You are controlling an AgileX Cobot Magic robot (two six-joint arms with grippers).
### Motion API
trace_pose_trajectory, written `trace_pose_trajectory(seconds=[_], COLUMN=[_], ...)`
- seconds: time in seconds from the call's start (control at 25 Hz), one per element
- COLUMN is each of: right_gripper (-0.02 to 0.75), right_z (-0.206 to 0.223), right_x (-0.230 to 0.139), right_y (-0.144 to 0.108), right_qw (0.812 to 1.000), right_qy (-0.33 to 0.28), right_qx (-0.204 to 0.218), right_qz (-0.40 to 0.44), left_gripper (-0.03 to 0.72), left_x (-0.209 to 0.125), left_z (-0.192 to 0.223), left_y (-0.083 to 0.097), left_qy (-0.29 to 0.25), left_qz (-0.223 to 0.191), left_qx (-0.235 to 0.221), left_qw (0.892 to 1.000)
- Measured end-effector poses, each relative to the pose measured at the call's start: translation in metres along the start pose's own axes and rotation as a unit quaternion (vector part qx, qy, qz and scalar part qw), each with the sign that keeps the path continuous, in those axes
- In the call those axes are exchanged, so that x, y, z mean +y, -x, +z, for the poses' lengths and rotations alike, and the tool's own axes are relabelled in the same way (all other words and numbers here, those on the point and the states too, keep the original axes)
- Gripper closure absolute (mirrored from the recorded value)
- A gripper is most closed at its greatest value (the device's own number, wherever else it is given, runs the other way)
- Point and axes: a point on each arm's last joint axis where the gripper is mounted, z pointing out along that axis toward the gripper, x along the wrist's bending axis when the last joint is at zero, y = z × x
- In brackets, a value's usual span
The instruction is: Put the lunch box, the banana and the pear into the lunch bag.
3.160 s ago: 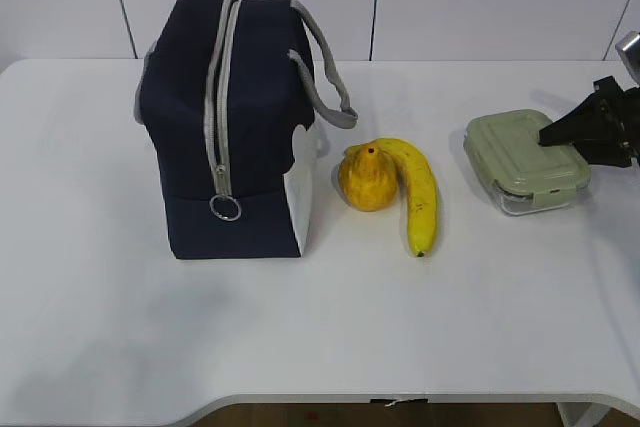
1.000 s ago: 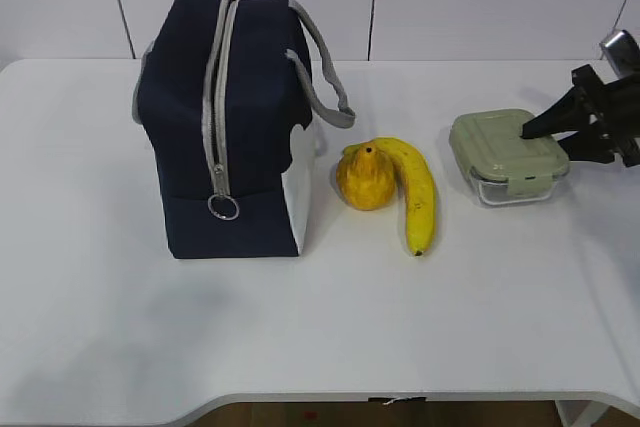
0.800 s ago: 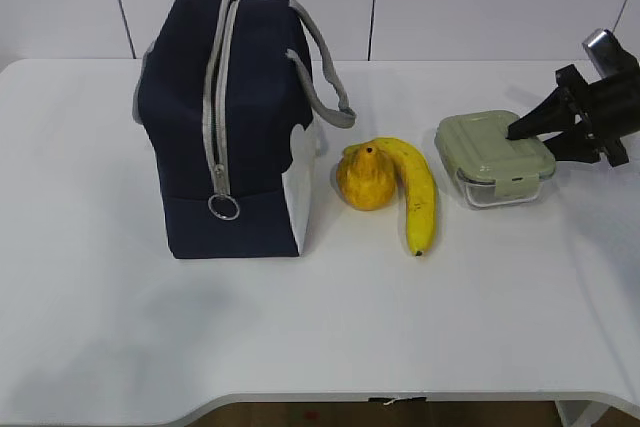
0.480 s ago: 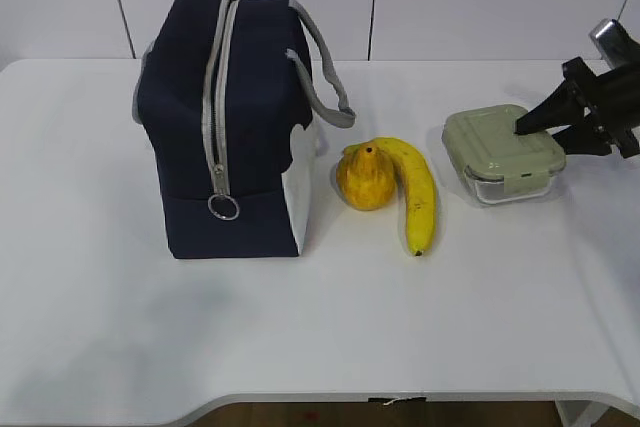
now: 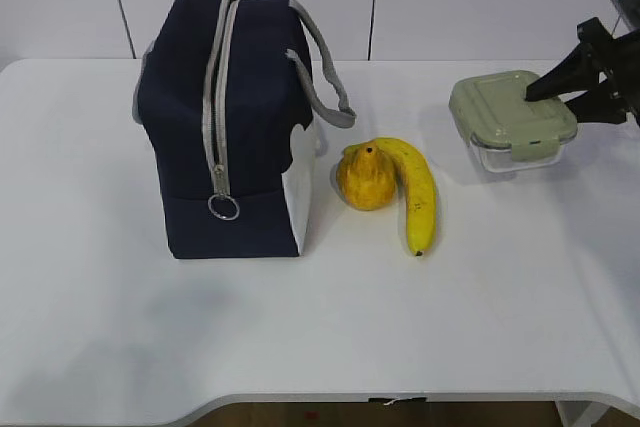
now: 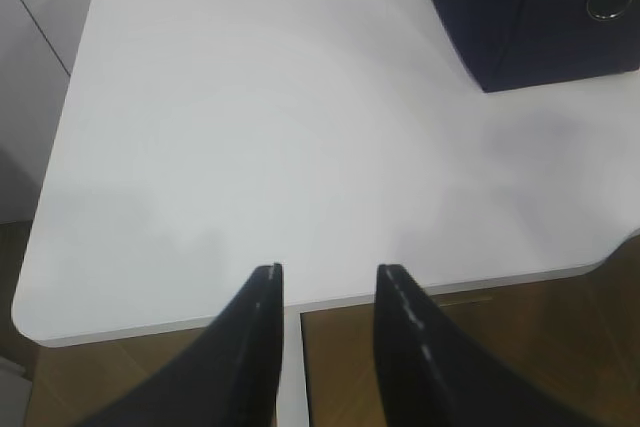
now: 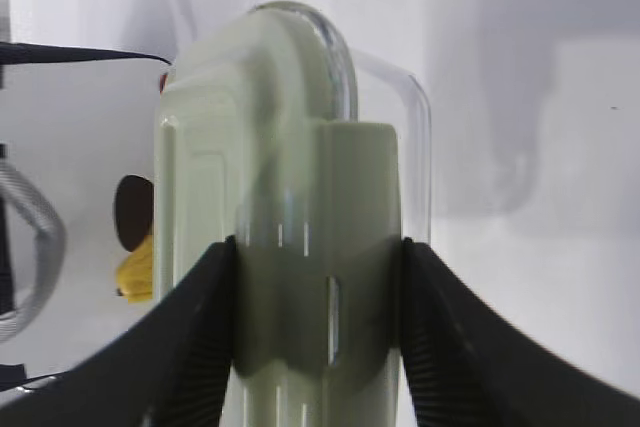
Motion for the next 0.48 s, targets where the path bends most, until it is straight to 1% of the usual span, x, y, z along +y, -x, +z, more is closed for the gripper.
trace_pose_trajectory(seconds=[0.28, 0.48], right_gripper=[0.368, 0.368], right_z=[-0.023, -0.032], right_x=[0.002, 0.001], right_y=[-0.03, -0.051], right_qw=[0.999, 0.999], right_qy=[0.032, 0.041], right_qx=[0.017, 0.024], right_qz=[-0.01, -0.022], left_gripper=[0.452, 0.451], left_x=[0.002, 0.017], left_z=[0.0, -0.005], left_y=[0.0, 0.001], left_qy=[-0.003, 0.002], left_qz=[-0.002, -0.004], left_qx=[-0.003, -0.008], left_qw=[1.0, 1.0])
